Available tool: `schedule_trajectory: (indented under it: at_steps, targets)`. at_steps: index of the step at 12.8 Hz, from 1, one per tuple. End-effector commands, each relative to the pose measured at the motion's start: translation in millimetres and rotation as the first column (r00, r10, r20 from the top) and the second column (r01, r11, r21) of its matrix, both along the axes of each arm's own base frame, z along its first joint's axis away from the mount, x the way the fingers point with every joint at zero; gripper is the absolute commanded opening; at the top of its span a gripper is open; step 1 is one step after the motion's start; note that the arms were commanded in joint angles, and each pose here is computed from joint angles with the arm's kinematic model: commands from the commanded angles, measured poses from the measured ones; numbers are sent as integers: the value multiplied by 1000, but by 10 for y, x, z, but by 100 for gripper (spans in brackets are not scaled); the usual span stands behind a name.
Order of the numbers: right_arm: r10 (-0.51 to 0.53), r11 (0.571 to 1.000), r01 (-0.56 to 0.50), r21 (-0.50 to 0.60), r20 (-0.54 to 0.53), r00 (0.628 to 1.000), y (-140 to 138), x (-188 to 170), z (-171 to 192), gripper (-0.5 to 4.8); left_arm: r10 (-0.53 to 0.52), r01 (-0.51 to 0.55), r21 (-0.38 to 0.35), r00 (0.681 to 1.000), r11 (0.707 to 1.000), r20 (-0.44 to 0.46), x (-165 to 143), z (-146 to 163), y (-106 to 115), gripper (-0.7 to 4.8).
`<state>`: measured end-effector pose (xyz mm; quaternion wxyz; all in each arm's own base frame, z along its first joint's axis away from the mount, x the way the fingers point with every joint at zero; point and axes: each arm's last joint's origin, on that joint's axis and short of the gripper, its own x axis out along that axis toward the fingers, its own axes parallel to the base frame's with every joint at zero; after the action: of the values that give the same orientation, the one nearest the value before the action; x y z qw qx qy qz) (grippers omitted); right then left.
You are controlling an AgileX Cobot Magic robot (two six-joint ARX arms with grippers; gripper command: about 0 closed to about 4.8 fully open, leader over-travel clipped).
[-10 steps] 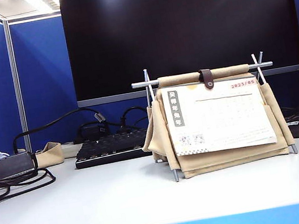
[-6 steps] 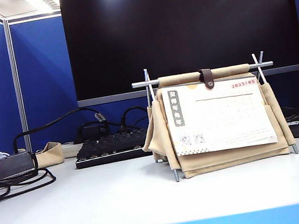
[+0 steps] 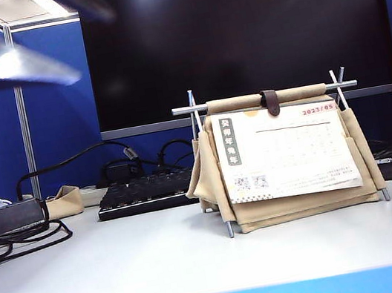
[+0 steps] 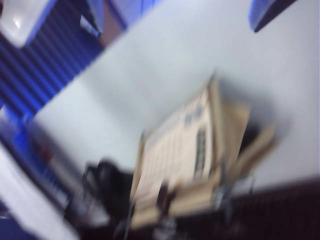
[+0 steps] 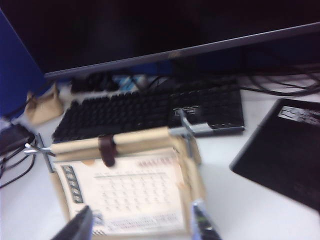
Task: Turn one page of the calendar.
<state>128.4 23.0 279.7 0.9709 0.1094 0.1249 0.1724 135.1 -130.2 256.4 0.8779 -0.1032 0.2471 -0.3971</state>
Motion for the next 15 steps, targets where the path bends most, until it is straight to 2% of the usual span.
schedule_trajectory:
  at_steps: [1,2,3,4,6,7,8,9,10,11,13,15]
  targets:
    - [333,942,-320,106,-141,933,32,790,295,235,-28,29,-33,999,999,31,214,98,-206,382]
    - [407,910,-374,182,-210,889,-7,1082,263,252,-41,42,-34,999,999,30,255,110,-249,382]
    - [449,886,-372,276,-309,839,-108,1403,114,300,-52,53,-37,998,998,29,304,109,-298,382]
    - [515,844,-368,390,-398,759,-215,1611,-204,319,-52,53,-28,998,998,23,358,57,-345,382]
    - [524,845,-348,406,-500,689,-317,1588,-478,319,-49,49,-25,999,998,7,426,-19,-408,382]
    - [485,874,-344,343,-585,650,-321,1526,-595,319,-48,49,16,997,999,-58,575,-139,-546,382]
    - [487,873,-343,346,-587,647,-310,1568,-646,319,-48,50,29,996,998,-68,718,-153,-676,382]
    - [481,877,-325,354,-637,602,-285,1685,-899,319,-52,53,23,997,998,-59,730,-106,-688,382]
    - [472,880,-349,322,-672,570,-204,1759,-1092,318,-91,98,59,990,993,-108,678,-133,-656,382]
    - [455,887,-358,291,-682,573,-166,1782,-1124,318,-109,117,83,990,990,-92,657,-122,-639,382]
    - [455,886,-380,264,-650,609,-125,1828,-1137,318,-130,134,111,991,985,-41,612,-54,-595,382]
    - [448,890,-381,251,-638,626,-125,1865,-1156,318,-127,128,98,992,987,-20,584,11,-565,382]
